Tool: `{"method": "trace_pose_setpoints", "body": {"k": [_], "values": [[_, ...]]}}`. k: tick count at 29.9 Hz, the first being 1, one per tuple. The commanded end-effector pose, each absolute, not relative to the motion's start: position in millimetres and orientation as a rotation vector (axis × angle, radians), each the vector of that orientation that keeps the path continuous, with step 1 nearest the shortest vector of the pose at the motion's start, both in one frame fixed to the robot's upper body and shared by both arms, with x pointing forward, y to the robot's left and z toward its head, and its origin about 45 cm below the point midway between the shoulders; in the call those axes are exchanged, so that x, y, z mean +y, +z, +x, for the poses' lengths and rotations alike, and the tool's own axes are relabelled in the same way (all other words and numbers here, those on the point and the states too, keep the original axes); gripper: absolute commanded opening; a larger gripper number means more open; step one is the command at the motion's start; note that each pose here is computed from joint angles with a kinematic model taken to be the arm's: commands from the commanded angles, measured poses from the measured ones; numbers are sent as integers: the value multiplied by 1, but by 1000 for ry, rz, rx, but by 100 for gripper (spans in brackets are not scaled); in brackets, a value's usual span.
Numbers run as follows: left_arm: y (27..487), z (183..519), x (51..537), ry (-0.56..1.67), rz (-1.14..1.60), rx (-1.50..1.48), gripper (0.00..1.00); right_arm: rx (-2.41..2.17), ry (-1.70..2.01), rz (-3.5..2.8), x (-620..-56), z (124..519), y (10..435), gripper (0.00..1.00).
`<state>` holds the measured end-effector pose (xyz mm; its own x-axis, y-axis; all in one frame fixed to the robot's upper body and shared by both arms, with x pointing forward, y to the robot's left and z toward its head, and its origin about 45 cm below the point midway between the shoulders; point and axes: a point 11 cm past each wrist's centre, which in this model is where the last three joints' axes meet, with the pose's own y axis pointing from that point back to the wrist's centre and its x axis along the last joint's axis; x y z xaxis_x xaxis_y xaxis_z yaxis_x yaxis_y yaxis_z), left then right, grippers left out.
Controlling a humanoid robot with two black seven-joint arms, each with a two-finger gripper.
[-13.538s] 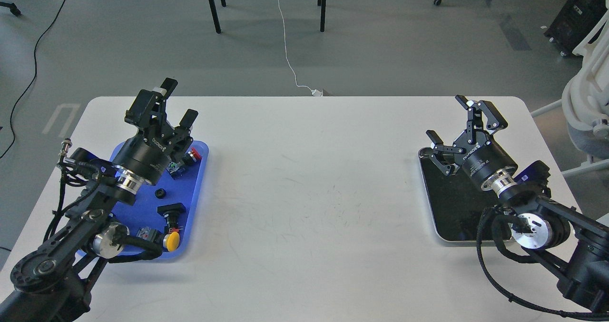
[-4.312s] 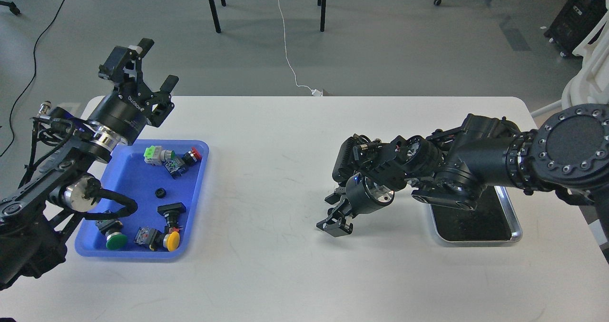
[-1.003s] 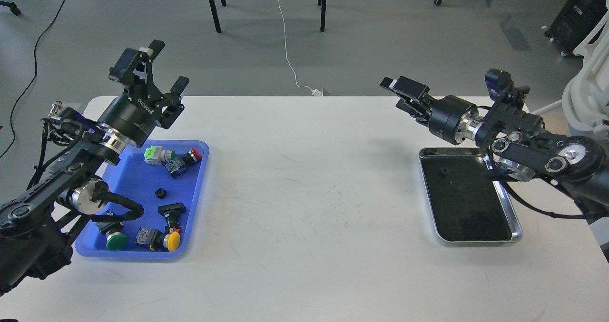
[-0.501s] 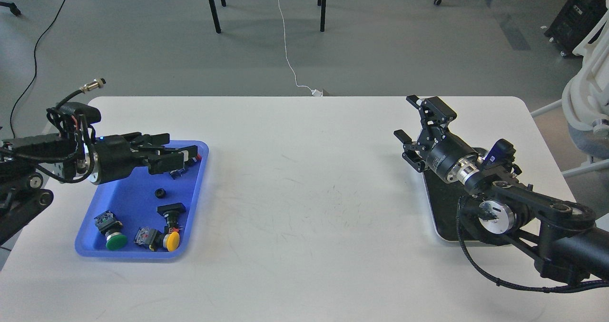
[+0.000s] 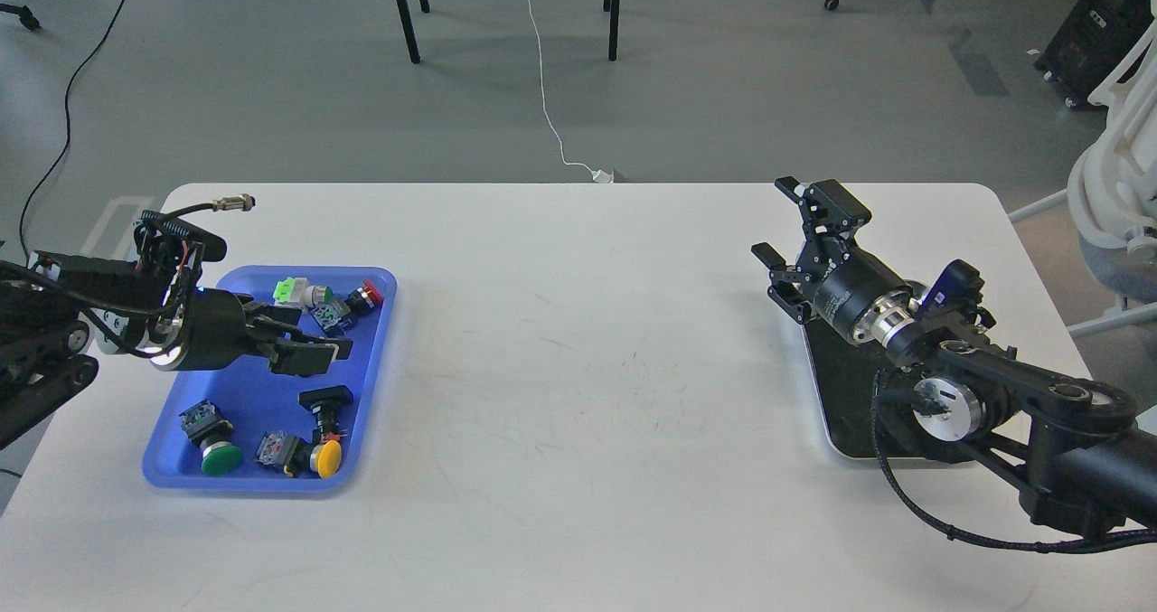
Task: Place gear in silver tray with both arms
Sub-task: 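Lower the left gripper into the blue tray and grasp another black gear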
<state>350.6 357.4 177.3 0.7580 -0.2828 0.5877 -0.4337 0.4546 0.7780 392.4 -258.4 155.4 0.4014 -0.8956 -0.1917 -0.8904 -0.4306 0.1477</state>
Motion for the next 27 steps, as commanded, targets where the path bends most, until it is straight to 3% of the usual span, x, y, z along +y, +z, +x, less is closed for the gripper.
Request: {"method": "trace_pose_setpoints", "body": {"k": [1,12,23,27], "values": [[165,348,352,88,1121,-723,94,-1662,-376,2613,-259,392,156,93],[145,351,350,11,1188,-726,85,-1660,-366,2608,-262,392,156,94],[146,362,367,50,1240,-707,85,-1669,-355,2599,-268,392,158,94],[140,356,372,18,1261,-694,78,-1666,-358,2599,-267,392,157,94]]}}
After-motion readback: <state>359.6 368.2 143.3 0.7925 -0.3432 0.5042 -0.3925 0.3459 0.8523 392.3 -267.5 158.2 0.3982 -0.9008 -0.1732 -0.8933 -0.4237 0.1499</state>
